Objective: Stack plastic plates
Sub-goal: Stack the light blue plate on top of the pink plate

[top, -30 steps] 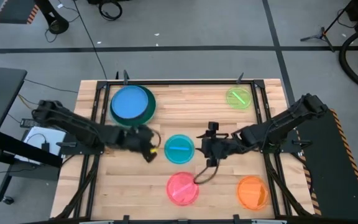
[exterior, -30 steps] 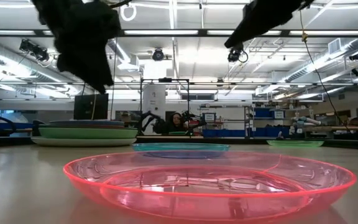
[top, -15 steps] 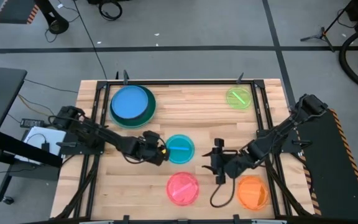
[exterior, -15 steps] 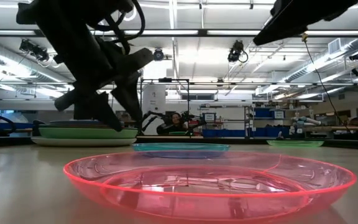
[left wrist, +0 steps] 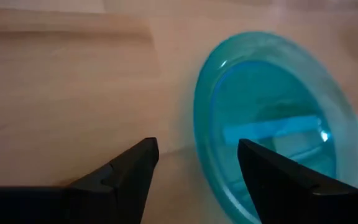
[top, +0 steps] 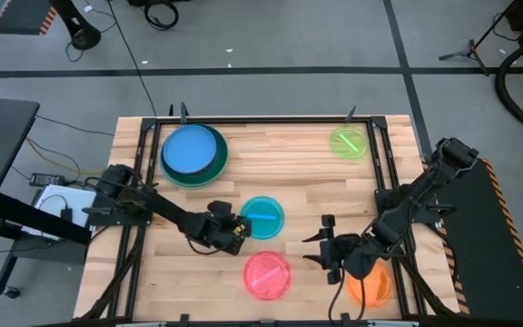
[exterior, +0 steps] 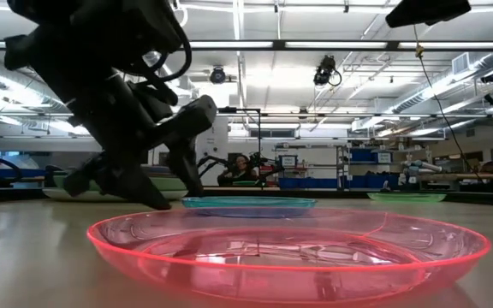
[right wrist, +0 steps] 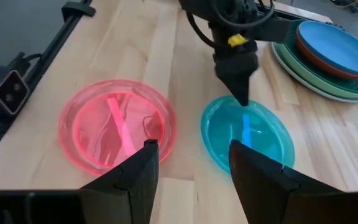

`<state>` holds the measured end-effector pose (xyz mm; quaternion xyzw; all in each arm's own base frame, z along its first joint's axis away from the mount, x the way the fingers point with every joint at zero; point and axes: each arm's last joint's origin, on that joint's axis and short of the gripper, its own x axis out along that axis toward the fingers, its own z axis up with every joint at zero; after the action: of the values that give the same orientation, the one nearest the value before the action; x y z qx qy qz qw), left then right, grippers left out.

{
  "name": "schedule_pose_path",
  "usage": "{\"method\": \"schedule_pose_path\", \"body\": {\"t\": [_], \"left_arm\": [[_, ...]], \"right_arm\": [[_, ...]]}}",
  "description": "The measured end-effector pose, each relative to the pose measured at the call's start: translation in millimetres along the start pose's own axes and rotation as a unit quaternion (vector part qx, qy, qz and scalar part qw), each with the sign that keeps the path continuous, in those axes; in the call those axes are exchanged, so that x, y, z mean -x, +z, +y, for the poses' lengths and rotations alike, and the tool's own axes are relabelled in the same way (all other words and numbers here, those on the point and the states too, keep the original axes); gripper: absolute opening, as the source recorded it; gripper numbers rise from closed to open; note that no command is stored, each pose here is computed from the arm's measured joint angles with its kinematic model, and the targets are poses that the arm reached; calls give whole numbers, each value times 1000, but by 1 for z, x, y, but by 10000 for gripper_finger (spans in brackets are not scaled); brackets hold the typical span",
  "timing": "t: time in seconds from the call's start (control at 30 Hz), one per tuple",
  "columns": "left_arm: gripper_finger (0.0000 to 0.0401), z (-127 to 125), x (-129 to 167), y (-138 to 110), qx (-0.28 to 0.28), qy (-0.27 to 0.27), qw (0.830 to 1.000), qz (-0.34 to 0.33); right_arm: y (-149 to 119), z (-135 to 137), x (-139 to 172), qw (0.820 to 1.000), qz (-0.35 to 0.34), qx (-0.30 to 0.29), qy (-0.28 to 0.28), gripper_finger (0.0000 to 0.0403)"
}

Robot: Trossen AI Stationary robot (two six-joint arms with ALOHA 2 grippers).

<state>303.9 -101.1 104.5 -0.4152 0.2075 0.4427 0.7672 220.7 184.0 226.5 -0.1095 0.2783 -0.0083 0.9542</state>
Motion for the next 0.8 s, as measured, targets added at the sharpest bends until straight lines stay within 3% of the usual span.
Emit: {"method": "schedule_pose_path", "body": {"t": [0.27,0.6,0.8], "left_arm": [[238,-5,-4,-2,18,-27,999,-16],[165,-4,-1,-9,13,-31,999,-15],[159,-7,-8,-26,5,-68,997,-24]], "right_arm": [[-1,2,2,1000,0,21,4,199],[2,-9,-6,997,3,74,-35,199],[-3,-12,-6,994,29,102,-32,199]]}}
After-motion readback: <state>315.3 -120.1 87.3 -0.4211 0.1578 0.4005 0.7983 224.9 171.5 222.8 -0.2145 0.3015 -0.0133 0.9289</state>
